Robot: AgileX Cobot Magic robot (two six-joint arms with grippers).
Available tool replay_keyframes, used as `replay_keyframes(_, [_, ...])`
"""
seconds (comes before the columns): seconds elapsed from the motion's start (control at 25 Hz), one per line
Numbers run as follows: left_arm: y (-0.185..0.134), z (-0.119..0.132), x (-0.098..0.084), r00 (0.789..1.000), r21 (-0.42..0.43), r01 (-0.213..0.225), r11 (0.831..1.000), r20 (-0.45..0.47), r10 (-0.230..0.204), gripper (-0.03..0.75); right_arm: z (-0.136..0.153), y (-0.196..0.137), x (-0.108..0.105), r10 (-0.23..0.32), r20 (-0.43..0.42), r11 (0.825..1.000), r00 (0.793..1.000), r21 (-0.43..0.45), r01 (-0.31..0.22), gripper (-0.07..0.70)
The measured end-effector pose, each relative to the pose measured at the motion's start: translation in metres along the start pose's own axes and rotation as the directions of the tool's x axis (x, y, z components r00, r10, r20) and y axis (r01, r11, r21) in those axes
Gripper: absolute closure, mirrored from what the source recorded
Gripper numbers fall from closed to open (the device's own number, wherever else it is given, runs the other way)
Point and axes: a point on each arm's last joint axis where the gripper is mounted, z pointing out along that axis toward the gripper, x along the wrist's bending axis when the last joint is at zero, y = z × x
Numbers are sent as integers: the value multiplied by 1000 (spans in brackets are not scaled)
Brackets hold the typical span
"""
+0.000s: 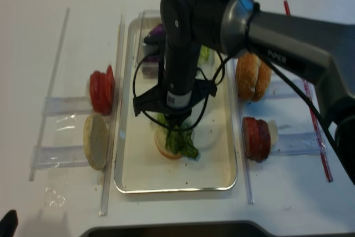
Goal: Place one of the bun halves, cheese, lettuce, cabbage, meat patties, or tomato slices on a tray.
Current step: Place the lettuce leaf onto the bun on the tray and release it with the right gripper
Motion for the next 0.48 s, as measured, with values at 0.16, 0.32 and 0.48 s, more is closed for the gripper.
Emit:
replay_keyframes(0.16, [0, 0, 0, 1000, 0, 0, 1000, 0, 0, 361, 3, 2, 0, 2, -2, 1000, 1000, -6, -2, 589])
replay_keyframes(0.32, [0, 0, 0, 1000, 0, 0, 1000, 0, 0, 361, 3, 2, 0, 2, -3, 1000, 1000, -7, -2, 514])
replay_keyframes(0.48, [0, 0, 0, 1000, 0, 0, 1000, 0, 0, 361, 3, 1, 0, 2, -1, 1000, 1000, -3, -2, 328])
